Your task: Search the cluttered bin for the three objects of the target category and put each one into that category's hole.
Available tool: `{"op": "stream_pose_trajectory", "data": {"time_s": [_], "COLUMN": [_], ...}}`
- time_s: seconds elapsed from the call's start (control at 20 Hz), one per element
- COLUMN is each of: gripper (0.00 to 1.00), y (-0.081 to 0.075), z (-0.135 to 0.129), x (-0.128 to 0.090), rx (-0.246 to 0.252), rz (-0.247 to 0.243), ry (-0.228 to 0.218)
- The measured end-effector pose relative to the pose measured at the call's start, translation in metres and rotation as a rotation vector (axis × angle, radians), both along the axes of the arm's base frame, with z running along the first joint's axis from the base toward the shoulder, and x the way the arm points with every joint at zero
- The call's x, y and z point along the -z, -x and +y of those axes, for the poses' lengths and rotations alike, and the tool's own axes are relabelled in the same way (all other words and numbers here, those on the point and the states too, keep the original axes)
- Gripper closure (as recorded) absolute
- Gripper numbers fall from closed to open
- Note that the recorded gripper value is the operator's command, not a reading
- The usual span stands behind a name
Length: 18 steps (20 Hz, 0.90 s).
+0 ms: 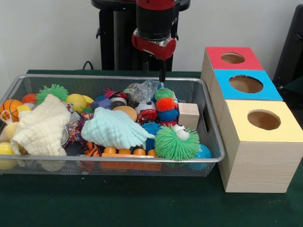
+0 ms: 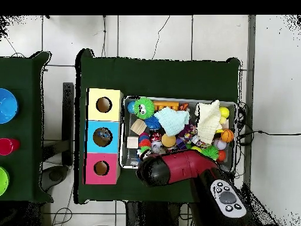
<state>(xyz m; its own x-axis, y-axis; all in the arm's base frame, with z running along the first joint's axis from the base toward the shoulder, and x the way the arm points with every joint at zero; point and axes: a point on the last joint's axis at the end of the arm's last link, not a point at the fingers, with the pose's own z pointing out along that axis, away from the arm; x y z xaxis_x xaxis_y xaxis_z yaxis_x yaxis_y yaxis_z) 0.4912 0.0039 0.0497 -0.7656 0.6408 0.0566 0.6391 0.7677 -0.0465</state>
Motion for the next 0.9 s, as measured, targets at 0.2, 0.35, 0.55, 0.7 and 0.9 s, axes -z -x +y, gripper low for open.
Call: {"op": "stream_pose_trajectory", "data": {"time_s": [0.2, 0.35, 0.55, 0.7, 0.9], "gripper": [0.00, 0.00, 0.00, 0.00, 0.00], "y": [0.010, 0.014, 0.017, 0.016, 0.016], "z": [0.000, 0.001, 0.002, 0.000, -0.002], "x": [0.014, 0.022, 0.030, 0.032, 0.033], "rx": [-0.054, -0.097, -0.139, -0.154, -0.165], "rz": [0.017, 0.022, 0.020, 0.014, 0.010], "ry": [0.019, 0.030, 0.040, 0.045, 0.049]}}
